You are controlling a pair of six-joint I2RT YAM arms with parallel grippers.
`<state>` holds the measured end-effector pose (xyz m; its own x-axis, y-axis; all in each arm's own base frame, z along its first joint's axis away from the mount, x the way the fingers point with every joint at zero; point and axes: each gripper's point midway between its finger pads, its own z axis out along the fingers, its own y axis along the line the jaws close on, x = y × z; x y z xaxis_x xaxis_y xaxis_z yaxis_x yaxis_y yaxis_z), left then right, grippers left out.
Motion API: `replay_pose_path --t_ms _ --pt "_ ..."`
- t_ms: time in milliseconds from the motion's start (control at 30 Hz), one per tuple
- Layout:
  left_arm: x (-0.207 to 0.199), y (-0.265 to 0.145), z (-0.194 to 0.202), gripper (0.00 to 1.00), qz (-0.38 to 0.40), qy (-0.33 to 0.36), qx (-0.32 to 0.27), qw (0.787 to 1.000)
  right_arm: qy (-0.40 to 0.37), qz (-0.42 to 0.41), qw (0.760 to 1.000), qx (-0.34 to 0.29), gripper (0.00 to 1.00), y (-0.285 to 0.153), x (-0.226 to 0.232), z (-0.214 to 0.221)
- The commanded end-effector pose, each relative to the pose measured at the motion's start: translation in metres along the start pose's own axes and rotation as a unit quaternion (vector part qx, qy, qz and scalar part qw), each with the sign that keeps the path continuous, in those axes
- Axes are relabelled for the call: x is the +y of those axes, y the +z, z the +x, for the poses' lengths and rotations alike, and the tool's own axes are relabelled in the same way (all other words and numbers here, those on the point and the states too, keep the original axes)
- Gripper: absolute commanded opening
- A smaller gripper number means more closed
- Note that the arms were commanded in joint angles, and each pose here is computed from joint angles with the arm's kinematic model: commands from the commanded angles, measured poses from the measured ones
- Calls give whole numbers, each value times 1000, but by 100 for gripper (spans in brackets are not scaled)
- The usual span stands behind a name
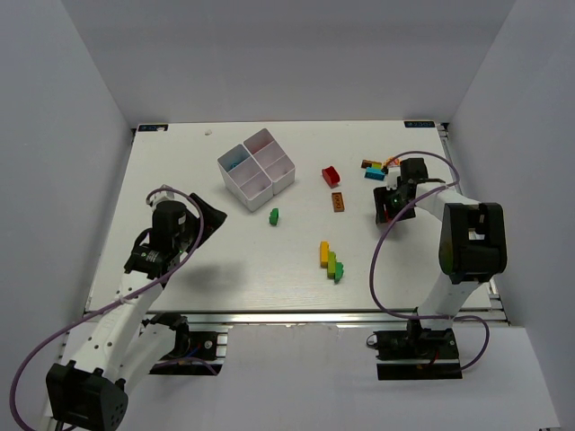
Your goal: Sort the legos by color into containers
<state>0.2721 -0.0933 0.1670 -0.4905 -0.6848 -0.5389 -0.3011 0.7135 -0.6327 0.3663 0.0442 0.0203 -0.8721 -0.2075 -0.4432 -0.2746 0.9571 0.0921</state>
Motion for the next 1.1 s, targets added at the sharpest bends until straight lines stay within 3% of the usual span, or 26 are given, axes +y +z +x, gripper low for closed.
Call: replay_pose_path --t_ms 0,133,167,267,467,667,867,933,967,1067 --pt "-1 -2 -1 96 6 -4 -3 1000 3 33 999 -5 65 3 -13 -2" --pt "-1 -1 0 97 7 -5 -1 1000 -5 42 999 -3 58 4 -17 1" --pt "-1 -1 1 96 8 -5 0 1000 -9 41 999 -3 49 4 -16 2" --pt "-2 0 0 97 9 -5 -1 1000 -17 30 999 -10 37 3 -13 -2" --pt "-2 0 0 96 6 -2 0 1000 -48 5 997 -55 20 -9 2 -28" --pt "-2 0 0 96 5 -4 0 1000 -59 -14 995 -82 14 -18 14 -51" --pt "-2 0 0 96 5 -3 1 1000 -67 -24 992 -104 17 -26 25 -70" --pt "-2 1 0 96 4 -2 1 1000 -68 -23 992 -106 32 -26 25 -72" --pt "-1 1 0 96 4 -3 1 1000 -75 -23 990 -118 49 -26 25 -78" --pt "-1 3 3 96 4 -2 9 1000 -80 -38 986 -142 59 -26 32 -104"
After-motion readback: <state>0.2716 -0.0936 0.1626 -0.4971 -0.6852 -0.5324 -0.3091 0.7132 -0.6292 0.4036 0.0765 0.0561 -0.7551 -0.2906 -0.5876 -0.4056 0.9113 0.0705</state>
